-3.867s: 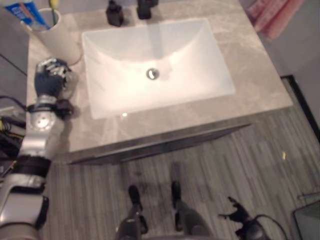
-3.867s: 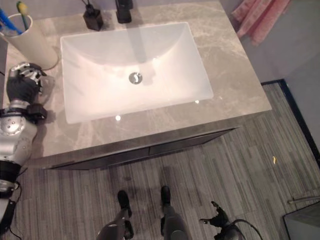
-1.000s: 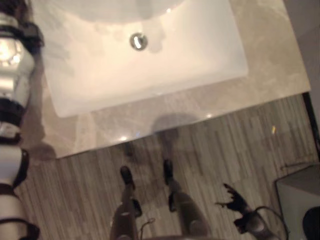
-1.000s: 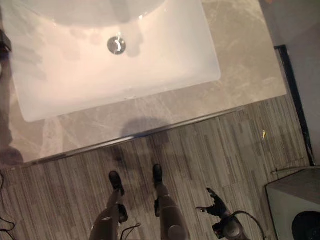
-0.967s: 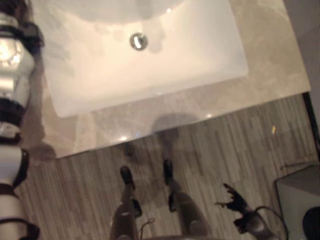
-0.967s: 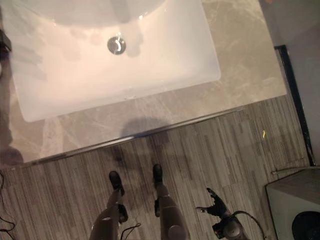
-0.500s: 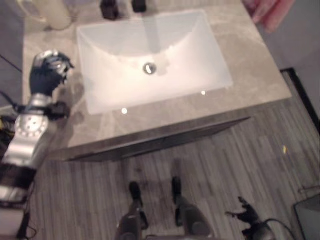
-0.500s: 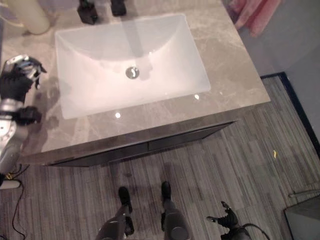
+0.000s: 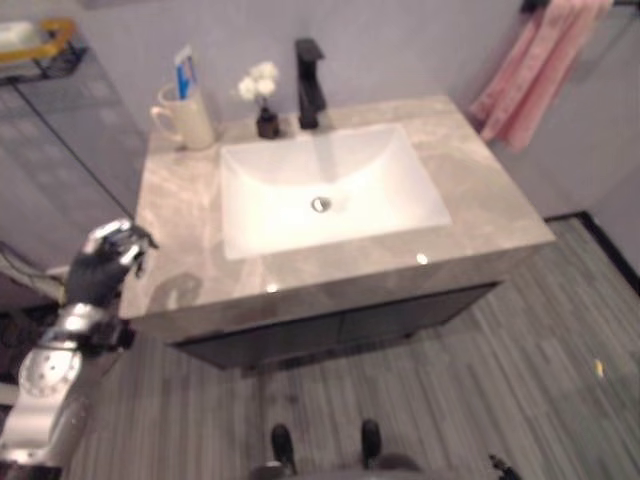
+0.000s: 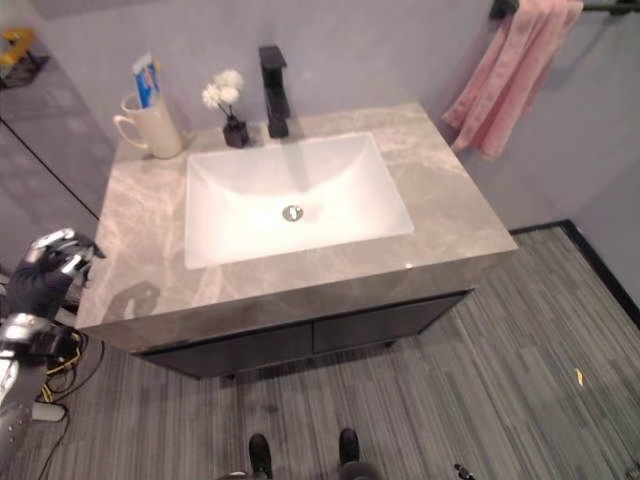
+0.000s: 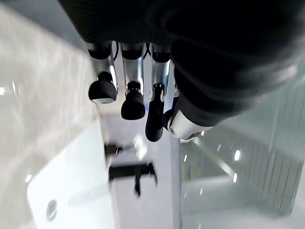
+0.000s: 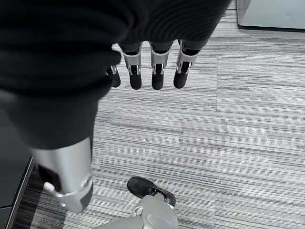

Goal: Put brush and paste in cup on sink, flatten towel.

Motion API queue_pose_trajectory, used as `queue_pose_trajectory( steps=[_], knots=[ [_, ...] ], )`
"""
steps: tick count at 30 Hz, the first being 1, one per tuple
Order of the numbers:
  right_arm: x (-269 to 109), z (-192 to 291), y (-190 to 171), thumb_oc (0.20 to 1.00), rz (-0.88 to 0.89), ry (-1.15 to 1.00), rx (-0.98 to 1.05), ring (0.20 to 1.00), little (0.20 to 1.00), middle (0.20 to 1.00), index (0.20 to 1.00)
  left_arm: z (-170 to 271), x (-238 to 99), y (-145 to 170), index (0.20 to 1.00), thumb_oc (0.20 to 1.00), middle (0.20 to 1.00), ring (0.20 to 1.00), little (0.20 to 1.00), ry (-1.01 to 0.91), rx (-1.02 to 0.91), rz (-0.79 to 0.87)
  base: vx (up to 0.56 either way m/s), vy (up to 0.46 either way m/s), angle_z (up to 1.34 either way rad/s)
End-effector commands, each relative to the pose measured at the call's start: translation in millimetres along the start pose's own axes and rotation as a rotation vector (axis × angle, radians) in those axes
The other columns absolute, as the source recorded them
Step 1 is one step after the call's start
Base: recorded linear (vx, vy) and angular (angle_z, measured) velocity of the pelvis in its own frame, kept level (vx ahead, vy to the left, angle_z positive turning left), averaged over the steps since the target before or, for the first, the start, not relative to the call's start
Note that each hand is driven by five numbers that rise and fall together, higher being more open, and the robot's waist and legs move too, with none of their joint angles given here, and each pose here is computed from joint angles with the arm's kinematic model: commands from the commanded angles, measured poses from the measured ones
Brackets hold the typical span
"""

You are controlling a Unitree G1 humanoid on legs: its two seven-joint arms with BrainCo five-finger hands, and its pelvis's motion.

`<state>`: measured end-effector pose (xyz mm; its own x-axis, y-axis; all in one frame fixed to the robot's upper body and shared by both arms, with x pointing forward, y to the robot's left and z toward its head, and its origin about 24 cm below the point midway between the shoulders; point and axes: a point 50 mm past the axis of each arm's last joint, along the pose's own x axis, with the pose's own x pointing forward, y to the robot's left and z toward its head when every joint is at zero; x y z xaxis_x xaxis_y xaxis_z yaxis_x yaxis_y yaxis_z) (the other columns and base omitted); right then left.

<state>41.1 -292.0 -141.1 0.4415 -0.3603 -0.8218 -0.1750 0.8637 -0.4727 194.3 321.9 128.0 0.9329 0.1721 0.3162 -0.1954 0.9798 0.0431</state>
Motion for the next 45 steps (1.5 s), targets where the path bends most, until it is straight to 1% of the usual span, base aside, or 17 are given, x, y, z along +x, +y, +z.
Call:
queue_pose_trajectory(
  steps=[1,3,4,7,9,10,12,17,19,20,21,22,23,24,30,34,45],
  knots=[
    [0.4,0.1,4.6,1.0,0.005,0.003,-0.004,1.0,1.0,1.0,1.0,29.6,-2.7,38.3,0.2,0.2,0.2,0.2,0.2,-0.184,0.158,0.252,-0.03,-0.011,0.02],
    [2.5,4.8,3.5,1.0,0.0,-0.006,-0.003,1.0,1.0,1.0,1.0,10.4,-23.1,53.2,0.2,0.2,0.2,0.2,0.2,-0.098,0.184,0.39,-0.04,-0.023,0.1],
    [4.6,11.8,-0.5,1.0,-0.006,-0.032,-0.013,1.0,1.0,1.0,1.0,-13.0,-49.8,71.0,0.2,0.2,0.2,0.2,0.2,0.082,0.334,0.477,-0.04,-0.035,0.11],
    [6.1,16.4,-6.1,1.0,-0.02,-0.049,-0.013,1.0,1.0,1.0,1.0,-24.8,-66.2,73.1,0.2,0.2,0.2,0.2,0.2,0.177,0.414,0.462,0.0,-0.024,0.0],
    [6.4,18.9,-9.8,1.0,-0.019,-0.061,-0.025,1.0,1.0,1.0,1.0,-62.0,-93.0,77.7,0.2,0.2,0.2,0.2,0.2,0.4,0.455,0.471,-0.01,-0.055,0.1],
    [6.4,18.9,-10.0,1.0,-0.019,-0.061,-0.024,1.0,1.0,1.0,1.0,-62.3,-92.7,77.5,0.2,0.2,0.2,0.2,0.2,0.399,0.455,0.47,0.0,-0.062,0.2],
    [7.3,23.6,-12.4,1.0,-0.018,-0.077,-0.033,1.0,1.0,1.0,1.0,-93.9,-111.9,77.1,0.2,0.2,0.2,0.2,0.2,0.585,0.479,0.457,0.0,-0.05,0.09],
    [9.9,28.3,-14.5,1.0,-0.028,-0.075,-0.019,1.0,1.0,1.0,1.0,-167.1,-162.9,43.3,0.2,0.2,0.2,0.2,0.2,1.006,0.418,0.343,-0.02,-0.04,0.01],
    [9.8,23.7,-9.7,1.0,-0.014,-0.048,-0.022,1.0,1.0,1.0,1.0,-194.8,-196.5,19.5,0.2,0.2,0.2,0.2,0.2,1.239,0.452,0.219,-0.04,-0.062,-0.01],
    [9.8,23.7,-9.7,1.0,-0.014,-0.048,-0.022,1.0,1.0,1.0,1.0,-194.8,-196.5,19.5,0.2,0.2,0.2,0.2,0.2,1.239,0.452,0.219,-0.02,-0.1,-0.04],
    [8.8,18.6,-3.8,1.0,0.002,-0.023,-0.028,1.0,1.0,1.0,1.0,-203.9,-214.4,8.6,0.225,0.225,0.225,0.225,0.225,1.354,0.475,0.144,0.0,-0.061,-0.05],
    [8.9,18.7,-3.9,1.0,0.002,-0.023,-0.028,1.0,1.0,1.0,1.0,-204.0,-214.2,8.5,0.26,0.26,0.26,0.26,0.26,1.353,0.475,0.144,0.0,-0.102,-0.02],
    [7.8,13.7,-0.9,1.0,0.01,-0.002,-0.033,1.0,1.0,1.0,1.0,-206.8,-223.9,3.8,0.36,0.36,0.36,0.36,0.36,1.408,0.474,0.124,0.0,-0.082,-0.01],
    [7.3,10.8,1.4,1.0,0.017,0.014,-0.038,1.0,1.0,1.0,1.0,-209.2,-227.5,-0.5,1.0,1.0,1.0,1.0,1.0,1.438,0.465,0.113,0.0,-0.123,0.0],
    [4.3,-2.5,14.1,1.0,0.057,0.095,-0.073,1.0,1.0,1.0,1.0,-215.5,-253.2,-22.5,1.0,1.0,1.0,1.0,1.0,1.582,0.504,-0.024,0.02,-0.102,-0.03],
    [8.5,13.2,15.7,1.0,0.06,0.037,-0.076,1.0,1.0,1.0,1.0,-220.7,-240.4,-38.5,1.0,1.0,1.0,1.0,1.0,1.502,0.582,-0.154,0.02,-0.065,-0.1],
    [11.6,28.0,21.6,1.0,0.079,-0.012,-0.076,1.0,1.0,1.0,1.0,-226.4,-211.0,-53.3,1.0,1.0,1.0,1.0,1.0,1.388,0.585,-0.246,-0.04,0.022,-0.16]
  ],
)
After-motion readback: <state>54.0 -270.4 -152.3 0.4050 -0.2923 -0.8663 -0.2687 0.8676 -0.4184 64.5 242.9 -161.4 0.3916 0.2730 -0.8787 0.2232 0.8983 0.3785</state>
